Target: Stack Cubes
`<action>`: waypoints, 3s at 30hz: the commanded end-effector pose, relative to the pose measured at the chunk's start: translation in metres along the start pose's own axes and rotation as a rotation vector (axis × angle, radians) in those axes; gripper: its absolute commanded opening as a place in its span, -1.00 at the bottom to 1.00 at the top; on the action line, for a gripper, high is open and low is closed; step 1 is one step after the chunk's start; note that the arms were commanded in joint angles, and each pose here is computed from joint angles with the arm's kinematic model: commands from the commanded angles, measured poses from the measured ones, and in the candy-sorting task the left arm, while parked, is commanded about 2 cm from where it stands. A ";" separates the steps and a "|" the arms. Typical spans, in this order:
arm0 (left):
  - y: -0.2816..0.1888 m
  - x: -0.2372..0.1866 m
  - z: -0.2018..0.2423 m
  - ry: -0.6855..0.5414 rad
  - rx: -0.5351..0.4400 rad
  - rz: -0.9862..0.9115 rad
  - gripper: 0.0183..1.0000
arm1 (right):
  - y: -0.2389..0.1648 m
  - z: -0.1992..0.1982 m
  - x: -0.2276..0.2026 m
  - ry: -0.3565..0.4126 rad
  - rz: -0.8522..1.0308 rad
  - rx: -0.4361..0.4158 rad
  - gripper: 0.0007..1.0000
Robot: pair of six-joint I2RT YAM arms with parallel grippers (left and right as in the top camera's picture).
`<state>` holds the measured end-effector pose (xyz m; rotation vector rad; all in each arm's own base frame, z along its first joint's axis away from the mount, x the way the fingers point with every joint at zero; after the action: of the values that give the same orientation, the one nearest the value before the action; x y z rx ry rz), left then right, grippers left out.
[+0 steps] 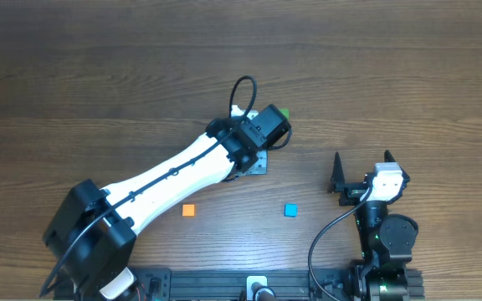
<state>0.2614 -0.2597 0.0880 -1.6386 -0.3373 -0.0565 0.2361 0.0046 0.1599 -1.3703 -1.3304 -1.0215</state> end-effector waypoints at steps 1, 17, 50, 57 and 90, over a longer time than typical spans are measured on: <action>0.003 0.013 0.012 -0.068 0.011 -0.030 -0.96 | 0.000 0.000 -0.002 -0.008 0.000 -0.003 0.99; 0.033 0.011 0.012 -0.057 0.048 0.000 -0.96 | 0.000 0.000 -0.002 -0.007 0.000 -0.003 0.99; 0.056 0.011 0.013 -0.072 0.063 0.030 -0.94 | 0.000 0.000 -0.002 -0.008 0.000 -0.003 0.98; 0.058 0.010 0.013 -0.072 0.066 0.037 -0.92 | 0.000 0.000 -0.002 -0.008 0.000 -0.003 0.98; 0.058 0.014 0.011 -0.079 0.054 0.026 1.00 | 0.000 0.000 -0.002 -0.007 0.000 -0.003 0.98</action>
<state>0.2850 -0.2528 0.0375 -1.5994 -0.3643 0.0246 0.2361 0.0046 0.1600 -1.3701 -1.3306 -1.0218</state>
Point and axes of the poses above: each gripper's point midway between its finger pads, its own y axis out along the fingers, its own z axis along the line the jaws close on, x = y × z, the point moved 1 cm from there along -y, back along the fingers, and after that the axes turned 12 degrees about -y, right-handed, at the moved point
